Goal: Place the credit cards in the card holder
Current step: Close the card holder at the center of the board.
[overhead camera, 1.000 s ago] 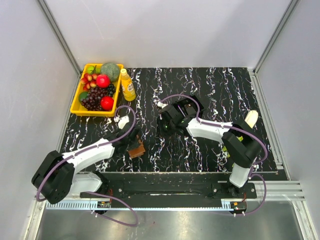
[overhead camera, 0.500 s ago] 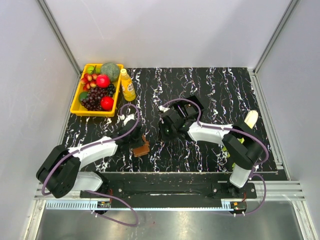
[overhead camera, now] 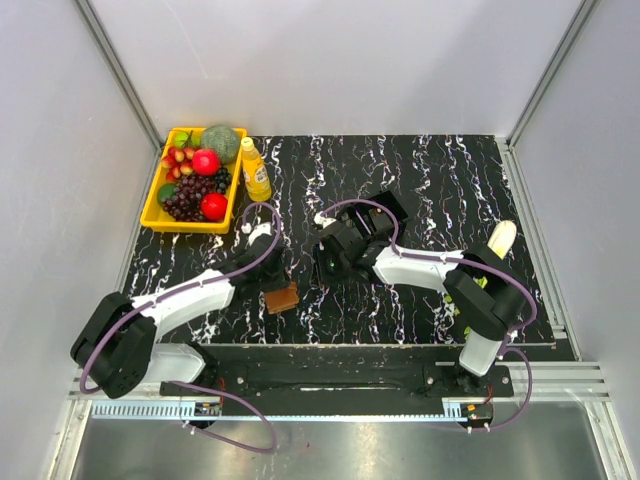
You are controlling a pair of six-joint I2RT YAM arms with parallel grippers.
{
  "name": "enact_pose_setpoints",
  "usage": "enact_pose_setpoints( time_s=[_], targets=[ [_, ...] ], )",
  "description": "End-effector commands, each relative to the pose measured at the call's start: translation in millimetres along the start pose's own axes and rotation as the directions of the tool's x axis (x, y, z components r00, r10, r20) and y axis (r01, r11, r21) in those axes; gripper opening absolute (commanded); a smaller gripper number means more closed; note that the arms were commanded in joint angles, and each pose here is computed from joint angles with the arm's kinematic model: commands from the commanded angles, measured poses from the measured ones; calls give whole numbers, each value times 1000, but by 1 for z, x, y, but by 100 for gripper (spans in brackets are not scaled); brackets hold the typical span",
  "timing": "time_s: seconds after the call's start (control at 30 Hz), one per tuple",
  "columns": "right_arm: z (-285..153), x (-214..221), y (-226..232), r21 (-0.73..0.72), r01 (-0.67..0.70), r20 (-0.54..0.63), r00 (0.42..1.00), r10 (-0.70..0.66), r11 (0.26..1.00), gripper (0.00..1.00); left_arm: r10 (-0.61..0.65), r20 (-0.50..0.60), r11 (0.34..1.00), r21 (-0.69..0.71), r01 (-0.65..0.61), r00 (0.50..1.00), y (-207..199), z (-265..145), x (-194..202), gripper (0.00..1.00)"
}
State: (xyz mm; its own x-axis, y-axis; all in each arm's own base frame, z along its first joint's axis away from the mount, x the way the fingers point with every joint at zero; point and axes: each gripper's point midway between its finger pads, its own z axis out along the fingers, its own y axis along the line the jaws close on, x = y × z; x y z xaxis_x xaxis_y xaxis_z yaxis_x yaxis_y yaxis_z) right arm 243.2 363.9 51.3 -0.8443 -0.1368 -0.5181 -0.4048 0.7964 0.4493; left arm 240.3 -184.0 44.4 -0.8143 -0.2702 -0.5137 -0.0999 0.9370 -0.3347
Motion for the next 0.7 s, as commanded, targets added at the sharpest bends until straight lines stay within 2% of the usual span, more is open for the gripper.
enact_pose_setpoints(
  time_s=[0.0,0.43,0.5,0.67],
  targets=[
    [-3,-16,19,-53,4,44,999,-2,999,22,10,62,1000,1,-10,998,-4,-8,-19,25],
    [-3,-17,20,-55,-2,40,999,4,998,22,5,19,1000,-22,-4,1000,1,9,-6,15],
    [-2,-17,18,-50,-7,40,999,9,999,22,1,17,1000,-30,-1,1000,2,9,-5,6],
    [-1,-17,21,-55,0,38,999,2,998,21,-12,42,999,-34,13,999,5,3,-9,2]
  ],
)
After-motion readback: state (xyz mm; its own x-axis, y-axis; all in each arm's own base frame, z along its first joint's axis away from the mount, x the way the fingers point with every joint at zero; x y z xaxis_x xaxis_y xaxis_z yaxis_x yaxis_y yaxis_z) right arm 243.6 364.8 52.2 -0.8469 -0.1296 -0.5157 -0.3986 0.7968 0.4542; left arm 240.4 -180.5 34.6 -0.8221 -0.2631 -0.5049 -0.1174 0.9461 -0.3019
